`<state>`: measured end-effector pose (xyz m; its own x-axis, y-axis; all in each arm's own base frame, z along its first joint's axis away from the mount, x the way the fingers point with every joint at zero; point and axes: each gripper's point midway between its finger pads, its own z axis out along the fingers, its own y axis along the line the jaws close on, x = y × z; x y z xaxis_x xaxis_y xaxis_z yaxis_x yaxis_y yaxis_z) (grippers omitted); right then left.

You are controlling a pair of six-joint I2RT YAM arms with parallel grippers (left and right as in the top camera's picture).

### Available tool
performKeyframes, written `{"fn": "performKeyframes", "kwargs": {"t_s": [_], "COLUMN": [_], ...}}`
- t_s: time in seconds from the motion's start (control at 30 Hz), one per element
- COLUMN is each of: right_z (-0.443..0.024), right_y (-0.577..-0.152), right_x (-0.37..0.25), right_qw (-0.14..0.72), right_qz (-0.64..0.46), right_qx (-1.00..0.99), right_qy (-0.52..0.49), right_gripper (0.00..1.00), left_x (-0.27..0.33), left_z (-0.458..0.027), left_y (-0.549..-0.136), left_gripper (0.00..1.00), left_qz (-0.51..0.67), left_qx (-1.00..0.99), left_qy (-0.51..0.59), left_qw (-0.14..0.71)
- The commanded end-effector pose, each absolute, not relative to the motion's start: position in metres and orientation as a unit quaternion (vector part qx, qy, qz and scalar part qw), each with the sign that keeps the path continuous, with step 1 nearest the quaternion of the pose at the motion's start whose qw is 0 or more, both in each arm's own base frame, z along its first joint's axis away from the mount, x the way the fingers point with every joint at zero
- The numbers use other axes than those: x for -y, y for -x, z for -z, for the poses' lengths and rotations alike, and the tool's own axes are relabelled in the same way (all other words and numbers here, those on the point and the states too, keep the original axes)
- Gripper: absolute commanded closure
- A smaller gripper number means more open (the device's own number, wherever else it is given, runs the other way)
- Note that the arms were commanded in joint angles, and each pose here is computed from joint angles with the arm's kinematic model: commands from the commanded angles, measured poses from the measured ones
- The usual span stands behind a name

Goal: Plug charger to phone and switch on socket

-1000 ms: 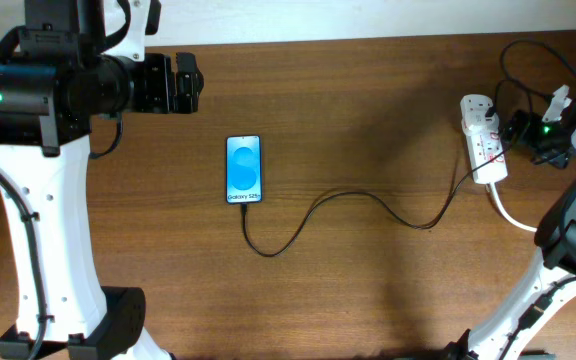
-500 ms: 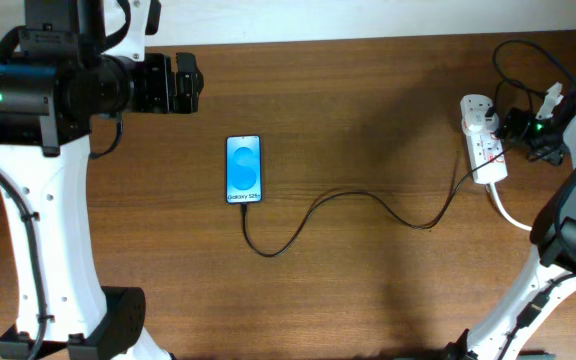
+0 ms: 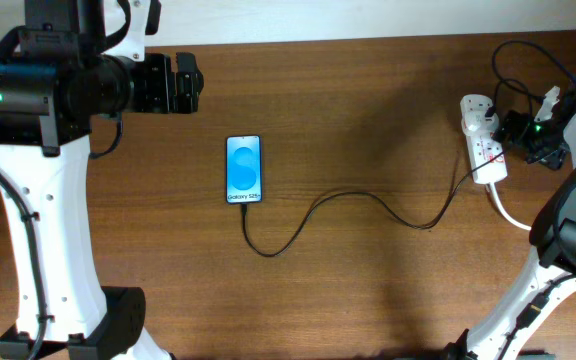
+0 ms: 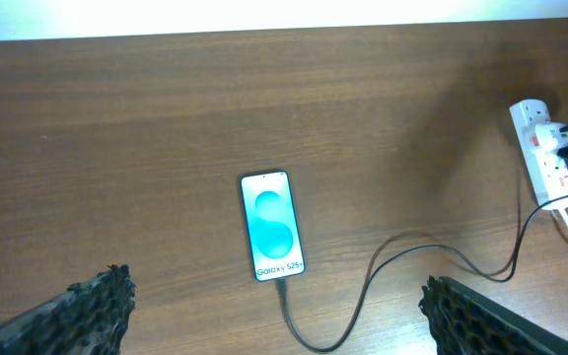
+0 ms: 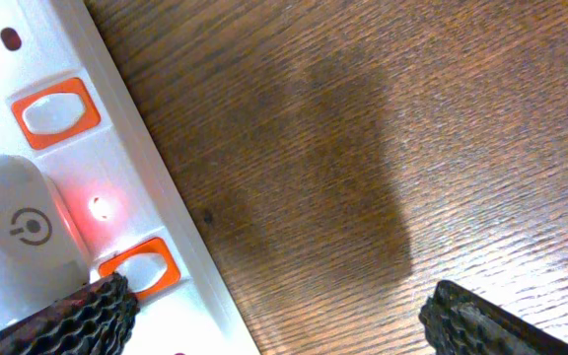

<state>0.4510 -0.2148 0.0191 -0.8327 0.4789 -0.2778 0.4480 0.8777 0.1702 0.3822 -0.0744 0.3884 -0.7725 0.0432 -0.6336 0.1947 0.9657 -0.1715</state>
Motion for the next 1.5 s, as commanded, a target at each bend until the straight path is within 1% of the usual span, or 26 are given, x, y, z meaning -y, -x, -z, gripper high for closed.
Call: {"fn": "performKeyframes", "kwargs": {"t_s": [0.0,0.03,0.13,0.17,0.27,0.33,0.4,0.43,0.5,0.53,0.6,0.7,0.77,0.8,0.87,1.0,1.23,1.33,1.4,1.47], "right_z": [0.013,0.012,-0.014,-0.036,-0.100,-0.153,-0.235,-0.276,-0.333,-0.367,-0.392,-0.406,-0.407,-0.404,-0.387,-0.377,-0.362,-0.373,-0.383,-0.390], "right_y": [-0.446,-0.447,-0.440,-0.432,-0.406,-0.394,-0.382,-0.375,-0.361,-0.347,-0.323,-0.284,-0.260,-0.248,-0.222,-0.224,-0.234,-0.222,-0.202,-0.185], "right_x": [0.161,0.170,0.220,0.247,0.289,0.295,0.279,0.261,0.223,0.183,0.126,0.055,0.015,0.000,-0.024,-0.014,-0.011,-0.022,-0.024,-0.011], "right_qw": [0.111,0.114,0.131,0.147,0.195,0.243,0.319,0.360,0.415,0.446,0.461,0.458,0.447,0.431,0.374,0.354,0.318,0.343,0.377,0.403], "right_qz": [-0.105,-0.097,-0.067,-0.049,-0.032,-0.035,-0.020,-0.014,-0.005,-0.005,-0.027,-0.069,-0.113,-0.135,-0.186,-0.162,-0.171,-0.156,-0.115,-0.069], "right_qx": [-0.969,-0.963,-0.936,-0.917,-0.876,-0.860,-0.847,-0.849,-0.855,-0.862,-0.874,-0.883,-0.887,-0.892,-0.908,-0.920,-0.931,-0.926,-0.919,-0.912], "right_qy": [-0.196,-0.223,-0.319,-0.367,-0.440,-0.447,-0.424,-0.387,-0.310,-0.240,-0.154,-0.077,-0.037,-0.027,-0.030,-0.045,-0.055,-0.025,-0.001,-0.013], "right_gripper": [0.01,0.01,0.02,0.01,0.02,0.02,0.02,0.02,0.02,0.02,0.02,0.02,0.02,0.02,0.02,0.02,0.02,0.02,0.02,0.02], "left_x": [0.071,0.071,0.071,0.071,0.071,0.071,0.071,0.071,0.071,0.071,0.071,0.071,0.071,0.071,0.071,0.071,0.071,0.071,0.071,0.071], "left_z": [-0.395,-0.395,-0.395,-0.395,-0.395,-0.395,-0.395,-0.395,-0.395,-0.395,-0.395,-0.395,-0.395,-0.395,-0.395,-0.395,-0.395,-0.395,-0.395,-0.395], "left_y": [-0.380,-0.380,-0.380,-0.380,-0.380,-0.380,-0.380,-0.380,-0.380,-0.380,-0.380,-0.380,-0.380,-0.380,-0.380,-0.380,-0.380,-0.380,-0.380,-0.380], "left_gripper": [0.01,0.01,0.01,0.01,0.01,0.01,0.01,0.01,0.01,0.01,0.01,0.01,0.01,0.01,0.01,0.01,0.01,0.01,0.01,0.01], "left_qz": [0.111,0.111,0.111,0.111,0.111,0.111,0.111,0.111,0.111,0.111,0.111,0.111,0.111,0.111,0.111,0.111,0.111,0.111,0.111,0.111], "left_qx": [-0.931,-0.931,-0.931,-0.931,-0.931,-0.931,-0.931,-0.931,-0.931,-0.931,-0.931,-0.931,-0.931,-0.931,-0.931,-0.931,-0.931,-0.931,-0.931,-0.931], "left_qy": [-0.063,-0.063,-0.063,-0.063,-0.063,-0.063,-0.063,-0.063,-0.063,-0.063,-0.063,-0.063,-0.063,-0.063,-0.063,-0.063,-0.063,-0.063,-0.063,-0.063], "left_qw": [0.341,0.341,0.341,0.341,0.341,0.341,0.341,0.341,0.341,0.341,0.341,0.341,0.341,0.341,0.341,0.341,0.341,0.341,0.341,0.341]}}
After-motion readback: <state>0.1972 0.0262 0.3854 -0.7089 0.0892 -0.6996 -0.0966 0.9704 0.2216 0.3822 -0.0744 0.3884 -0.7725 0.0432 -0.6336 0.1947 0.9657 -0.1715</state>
